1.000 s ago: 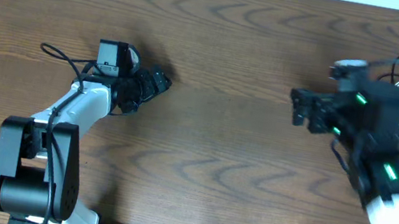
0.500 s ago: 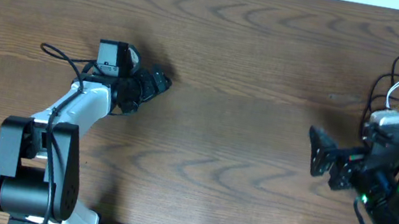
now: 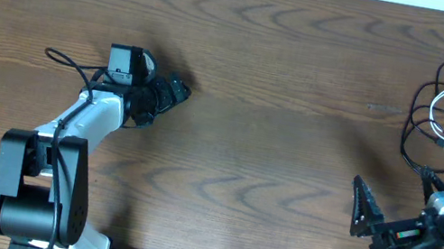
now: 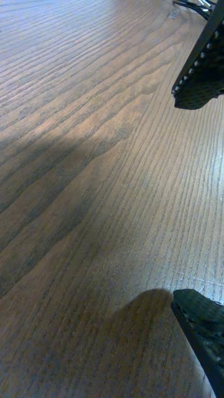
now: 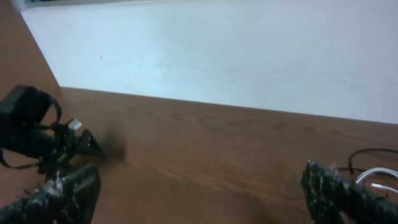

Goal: Untangle cables

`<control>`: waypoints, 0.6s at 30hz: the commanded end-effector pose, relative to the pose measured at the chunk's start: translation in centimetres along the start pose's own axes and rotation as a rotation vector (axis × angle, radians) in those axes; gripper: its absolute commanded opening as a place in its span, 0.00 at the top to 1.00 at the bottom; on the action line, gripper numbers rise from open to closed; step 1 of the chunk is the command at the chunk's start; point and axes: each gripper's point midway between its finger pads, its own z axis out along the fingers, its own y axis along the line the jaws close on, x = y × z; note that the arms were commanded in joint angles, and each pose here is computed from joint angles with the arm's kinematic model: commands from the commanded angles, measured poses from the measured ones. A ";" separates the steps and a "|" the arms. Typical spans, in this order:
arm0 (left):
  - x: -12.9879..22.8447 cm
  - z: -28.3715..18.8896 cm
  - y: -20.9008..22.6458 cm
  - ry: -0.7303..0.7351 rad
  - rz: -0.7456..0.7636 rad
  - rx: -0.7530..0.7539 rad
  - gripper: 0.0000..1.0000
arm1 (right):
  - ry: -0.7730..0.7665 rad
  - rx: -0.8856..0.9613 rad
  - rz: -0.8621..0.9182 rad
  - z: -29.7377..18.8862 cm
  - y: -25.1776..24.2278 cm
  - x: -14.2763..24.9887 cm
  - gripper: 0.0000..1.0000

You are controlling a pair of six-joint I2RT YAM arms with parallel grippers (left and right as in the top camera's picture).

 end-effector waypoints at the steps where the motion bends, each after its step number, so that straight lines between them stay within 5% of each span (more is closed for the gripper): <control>1: -0.1 0.2 0.3 -0.004 0.020 -0.013 0.02 | -0.041 0.001 -0.004 0.1 -0.1 0.2 0.01; 12: -0.1 0.2 0.3 -0.004 0.020 -0.013 0.02 | -0.283 -0.023 -0.039 1.8 -0.2 -1.8 0.01; 18: -0.1 0.2 0.3 -0.004 0.020 -0.013 0.02 | -0.308 -0.025 -0.043 2.0 -0.4 0.2 0.01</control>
